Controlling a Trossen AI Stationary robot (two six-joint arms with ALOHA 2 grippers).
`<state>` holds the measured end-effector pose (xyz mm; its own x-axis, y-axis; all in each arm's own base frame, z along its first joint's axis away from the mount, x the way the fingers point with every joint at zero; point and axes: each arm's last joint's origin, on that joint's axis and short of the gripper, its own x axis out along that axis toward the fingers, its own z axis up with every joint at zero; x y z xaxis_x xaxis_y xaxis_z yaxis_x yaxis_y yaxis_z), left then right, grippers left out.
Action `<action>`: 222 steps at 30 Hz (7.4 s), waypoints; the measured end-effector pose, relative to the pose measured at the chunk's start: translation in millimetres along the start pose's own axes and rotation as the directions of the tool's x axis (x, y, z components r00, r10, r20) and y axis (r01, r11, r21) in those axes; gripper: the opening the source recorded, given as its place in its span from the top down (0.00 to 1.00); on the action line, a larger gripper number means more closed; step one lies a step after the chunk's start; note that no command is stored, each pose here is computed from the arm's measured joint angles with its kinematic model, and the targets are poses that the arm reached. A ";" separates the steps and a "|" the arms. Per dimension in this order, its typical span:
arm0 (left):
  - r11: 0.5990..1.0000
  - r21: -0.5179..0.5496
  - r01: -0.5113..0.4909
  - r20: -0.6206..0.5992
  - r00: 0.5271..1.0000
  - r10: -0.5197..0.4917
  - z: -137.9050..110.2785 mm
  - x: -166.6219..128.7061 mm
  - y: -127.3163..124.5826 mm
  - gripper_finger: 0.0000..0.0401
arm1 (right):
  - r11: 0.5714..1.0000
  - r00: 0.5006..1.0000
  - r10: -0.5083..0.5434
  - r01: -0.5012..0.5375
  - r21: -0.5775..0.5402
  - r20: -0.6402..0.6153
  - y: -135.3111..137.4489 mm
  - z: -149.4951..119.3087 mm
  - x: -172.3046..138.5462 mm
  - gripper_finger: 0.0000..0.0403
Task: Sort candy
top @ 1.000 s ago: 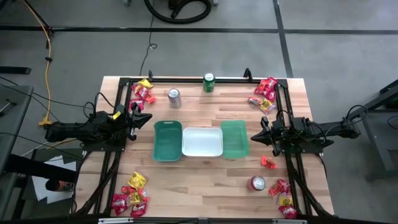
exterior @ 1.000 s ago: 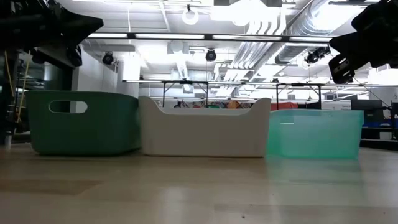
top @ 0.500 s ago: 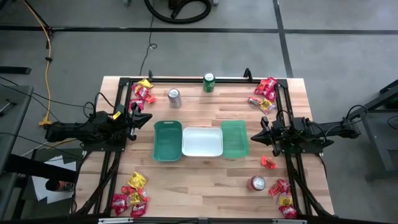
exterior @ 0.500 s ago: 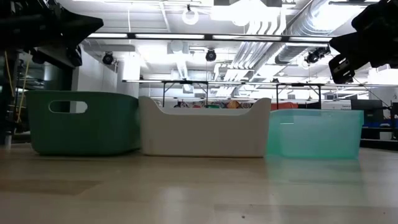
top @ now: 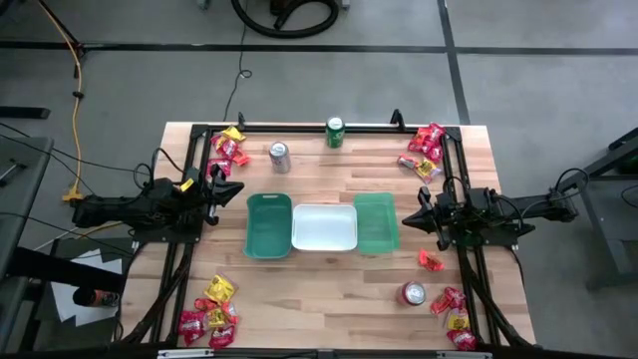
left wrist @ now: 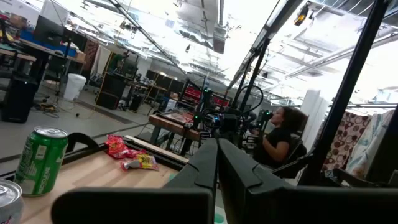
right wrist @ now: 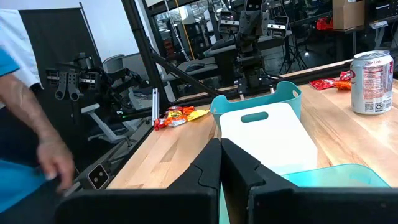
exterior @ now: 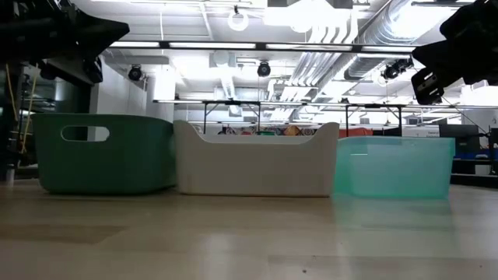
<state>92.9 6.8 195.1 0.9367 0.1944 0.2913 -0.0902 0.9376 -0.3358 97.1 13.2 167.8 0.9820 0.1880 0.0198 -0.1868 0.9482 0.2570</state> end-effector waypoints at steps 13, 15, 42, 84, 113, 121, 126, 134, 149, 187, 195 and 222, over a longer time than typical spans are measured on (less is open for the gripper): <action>1.000 0.000 0.000 0.000 1.000 0.000 0.0 0.0 0.0 1.00 | 0.836 0.905 -0.229 -0.005 0.548 0.358 -1.3 29.6 -5.7 1.00; 1.000 0.000 0.000 0.000 1.000 0.000 0.0 0.0 0.0 1.00 | 0.804 0.864 -0.279 -0.029 0.594 0.420 -1.7 35.1 -7.9 1.00; 1.000 0.000 0.000 0.000 1.000 0.000 0.0 0.0 0.0 1.00 | 0.580 0.287 -0.026 0.784 0.219 -0.958 33.3 42.0 21.4 0.60; 1.000 0.000 0.000 0.000 1.000 0.000 0.0 0.0 0.0 1.00 | 0.746 -0.104 -0.027 0.660 -0.089 -0.994 54.7 -27.8 85.0 0.96; 1.000 0.000 0.000 0.001 1.000 0.000 0.1 0.0 0.0 1.00 | 0.984 0.807 -0.170 0.164 -0.062 -0.566 4.1 66.7 245.2 0.81; 1.000 0.000 0.000 0.000 1.000 0.000 -0.1 0.0 0.0 1.00 | 0.966 0.757 -0.237 0.116 -0.231 -0.609 2.5 87.6 248.1 0.48; 1.000 0.000 0.000 0.000 1.000 0.000 0.0 0.0 0.0 1.00 | 0.964 0.633 -0.251 0.097 -0.246 -0.733 8.7 109.5 240.5 0.39; 1.000 0.000 0.000 0.000 1.000 0.000 0.0 0.0 0.0 1.00 | 0.958 0.433 -0.267 0.220 -0.187 -0.861 14.9 115.3 199.5 0.37; 0.947 -0.294 -0.128 0.281 0.936 0.213 54.5 6.6 -8.1 0.99 | 0.722 0.568 -0.513 0.691 0.034 -0.643 24.2 122.2 134.0 0.37; 0.417 0.532 -0.737 -0.783 -0.241 0.574 9.5 110.9 175.2 0.59 | 0.719 0.531 -0.629 0.675 -0.165 -0.568 -108.8 165.9 88.1 0.37; 0.480 0.595 -0.645 -0.781 -0.324 0.533 -11.0 108.5 187.1 0.59 | 0.724 0.531 -0.628 0.667 -0.177 -0.569 -108.9 165.7 88.1 0.37; 0.728 0.341 -0.594 -0.775 0.260 0.575 86.1 105.9 67.1 1.00 | 0.792 0.680 -0.510 0.610 0.020 -0.526 -100.6 170.2 101.1 0.37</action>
<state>156.9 115.2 280.6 0.4543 0.3667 -0.8119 -0.7377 0.6657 -0.1122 220.2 -106.8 308.4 0.7476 -0.2211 -0.6262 0.4515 0.8607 0.2351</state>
